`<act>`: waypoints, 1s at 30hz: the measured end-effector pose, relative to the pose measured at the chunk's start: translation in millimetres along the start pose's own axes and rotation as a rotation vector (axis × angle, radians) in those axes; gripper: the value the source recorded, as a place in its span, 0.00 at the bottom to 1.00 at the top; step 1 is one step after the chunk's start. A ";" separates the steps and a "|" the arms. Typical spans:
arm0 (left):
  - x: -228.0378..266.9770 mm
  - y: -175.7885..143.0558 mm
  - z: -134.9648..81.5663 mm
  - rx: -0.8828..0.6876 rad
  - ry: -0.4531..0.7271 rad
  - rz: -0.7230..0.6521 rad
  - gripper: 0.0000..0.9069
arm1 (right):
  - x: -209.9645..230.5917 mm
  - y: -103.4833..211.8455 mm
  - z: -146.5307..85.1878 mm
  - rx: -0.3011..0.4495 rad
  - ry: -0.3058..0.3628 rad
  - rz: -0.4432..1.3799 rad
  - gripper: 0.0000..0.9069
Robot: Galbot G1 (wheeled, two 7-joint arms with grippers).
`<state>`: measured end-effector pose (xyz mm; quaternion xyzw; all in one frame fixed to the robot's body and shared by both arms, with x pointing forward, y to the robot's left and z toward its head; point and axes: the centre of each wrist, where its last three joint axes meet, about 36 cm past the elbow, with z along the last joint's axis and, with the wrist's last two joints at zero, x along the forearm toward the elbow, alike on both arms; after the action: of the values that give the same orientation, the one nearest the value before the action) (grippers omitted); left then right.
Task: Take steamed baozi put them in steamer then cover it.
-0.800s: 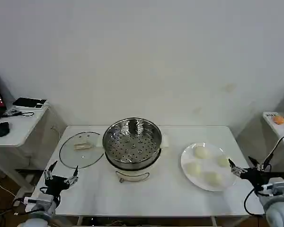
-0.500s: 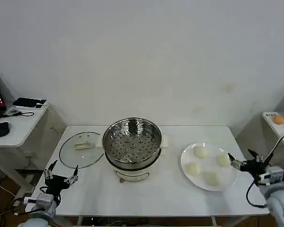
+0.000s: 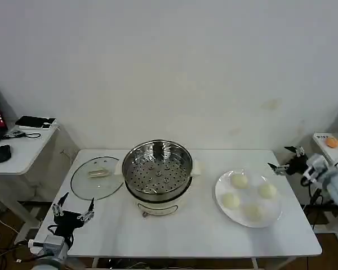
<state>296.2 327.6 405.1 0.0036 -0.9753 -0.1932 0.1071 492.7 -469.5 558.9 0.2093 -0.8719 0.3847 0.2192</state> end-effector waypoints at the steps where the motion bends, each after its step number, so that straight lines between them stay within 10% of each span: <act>1: 0.9 -0.5 -0.4 0.001 -0.001 0.001 1.00 | -2.4 -5.3 -2.2 0.030 0.009 -0.027 1.00; 14: 3.6 -6.8 -9.3 0.032 -0.017 0.025 1.00 | -56.5 -44.6 -28.4 0.399 0.169 -0.334 1.00; 30: 3.2 3.0 -2.6 0.030 0.004 0.002 1.00 | -162.3 -15.4 -51.2 0.580 0.259 -0.520 1.00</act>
<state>293.7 329.3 409.2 0.0048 -0.9778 -0.1784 0.1093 644.7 -408.1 510.7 0.4257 -0.6105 0.5693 0.3493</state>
